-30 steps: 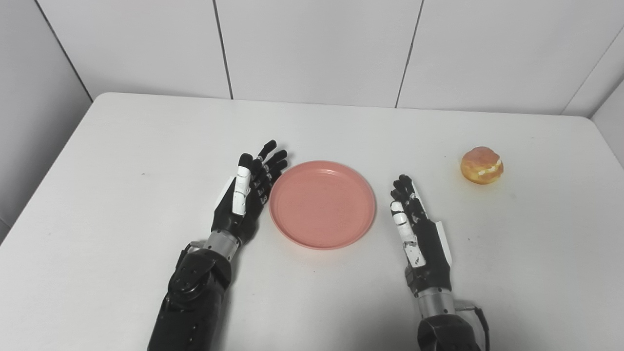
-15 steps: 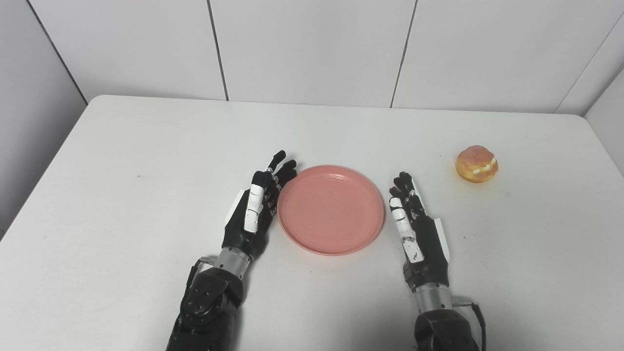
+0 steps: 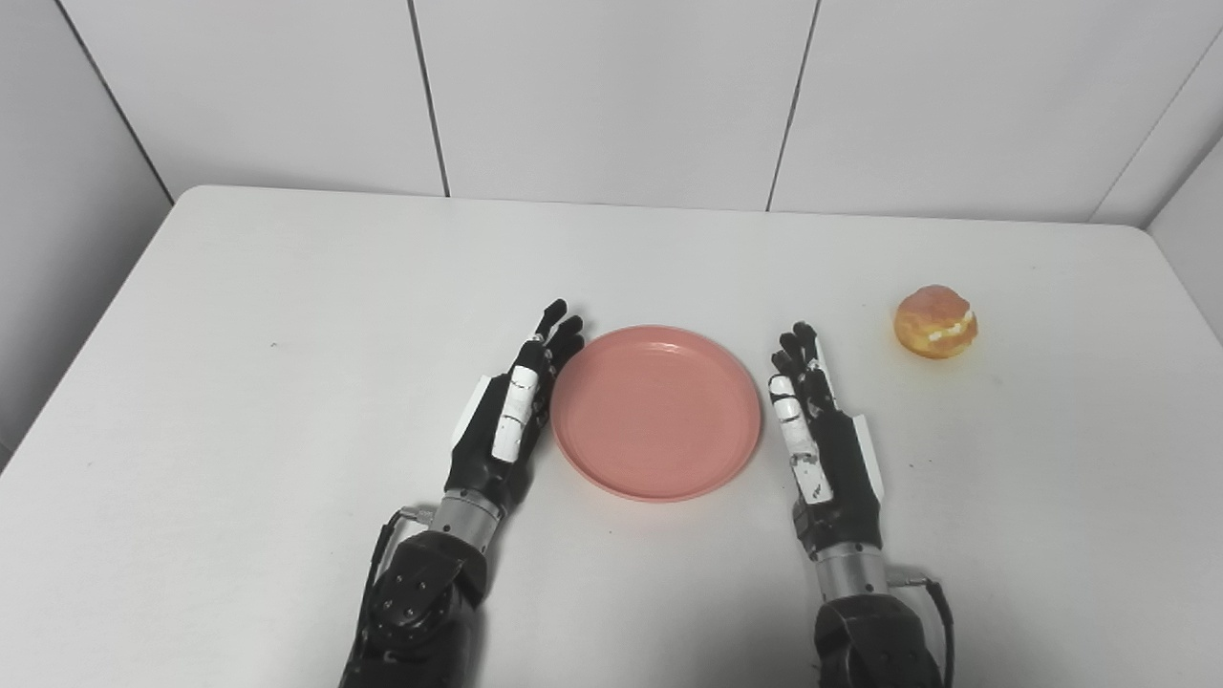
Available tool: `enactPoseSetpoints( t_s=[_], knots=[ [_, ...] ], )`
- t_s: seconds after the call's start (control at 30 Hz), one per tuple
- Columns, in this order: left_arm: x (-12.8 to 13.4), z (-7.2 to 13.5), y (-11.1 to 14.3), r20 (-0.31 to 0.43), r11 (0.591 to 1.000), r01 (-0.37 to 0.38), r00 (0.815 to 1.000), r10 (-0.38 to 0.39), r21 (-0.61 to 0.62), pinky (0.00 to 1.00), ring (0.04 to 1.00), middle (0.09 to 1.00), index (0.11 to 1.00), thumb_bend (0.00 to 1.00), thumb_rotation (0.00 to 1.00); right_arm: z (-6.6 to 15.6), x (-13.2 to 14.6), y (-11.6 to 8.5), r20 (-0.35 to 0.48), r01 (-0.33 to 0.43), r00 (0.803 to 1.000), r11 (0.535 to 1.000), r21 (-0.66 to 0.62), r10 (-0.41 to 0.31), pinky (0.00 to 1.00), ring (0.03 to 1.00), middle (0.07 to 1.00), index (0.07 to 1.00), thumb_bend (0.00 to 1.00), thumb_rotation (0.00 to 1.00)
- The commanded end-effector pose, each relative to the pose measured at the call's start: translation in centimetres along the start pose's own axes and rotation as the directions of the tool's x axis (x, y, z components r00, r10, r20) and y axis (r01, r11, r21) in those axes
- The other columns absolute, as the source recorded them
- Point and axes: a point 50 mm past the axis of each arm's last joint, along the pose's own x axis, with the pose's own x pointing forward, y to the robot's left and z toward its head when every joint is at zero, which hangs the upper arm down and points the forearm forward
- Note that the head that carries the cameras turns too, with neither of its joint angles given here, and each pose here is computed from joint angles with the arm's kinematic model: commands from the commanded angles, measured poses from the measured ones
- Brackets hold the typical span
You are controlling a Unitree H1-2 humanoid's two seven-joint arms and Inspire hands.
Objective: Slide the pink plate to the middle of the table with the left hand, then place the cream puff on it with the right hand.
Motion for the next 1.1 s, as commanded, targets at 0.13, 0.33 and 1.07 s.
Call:
enactPoseSetpoints(
  t_s=[0.13, 0.33, 1.07],
  knots=[
    [-1.1, -2.4, -0.2, 0.011, 0.996, -0.09, 0.996, 0.09, -0.01, 1.0, 0.98, 0.969, 0.978, 0.68, 1.0, 0.5, 1.0, -1.1, 0.073, 0.003, 0.997, 0.998, -0.064, 0.002, 1.0, 0.986, 0.984, 1.0, 0.67, 0.85],
    [-0.5, -2.9, 0.0, 0.011, 0.993, -0.117, 0.993, 0.117, -0.007, 1.0, 0.989, 0.978, 0.99, 0.71, 1.0, 1.3, 2.5, -2.5, 0.143, 0.044, 0.99, 0.984, -0.171, -0.02, 1.0, 0.988, 0.99, 0.999, 0.69, 0.9],
    [2.2, -4.0, 1.7, 0.023, 0.985, -0.171, 0.985, 0.171, -0.015, 1.0, 0.979, 0.97, 0.975, 0.75, 1.0, 5.3, 7.2, -9.0, 0.353, 0.287, 0.925, 0.864, -0.414, -0.138, 0.96, 0.971, 0.977, 0.988, 0.64, 0.88]
  ],
)
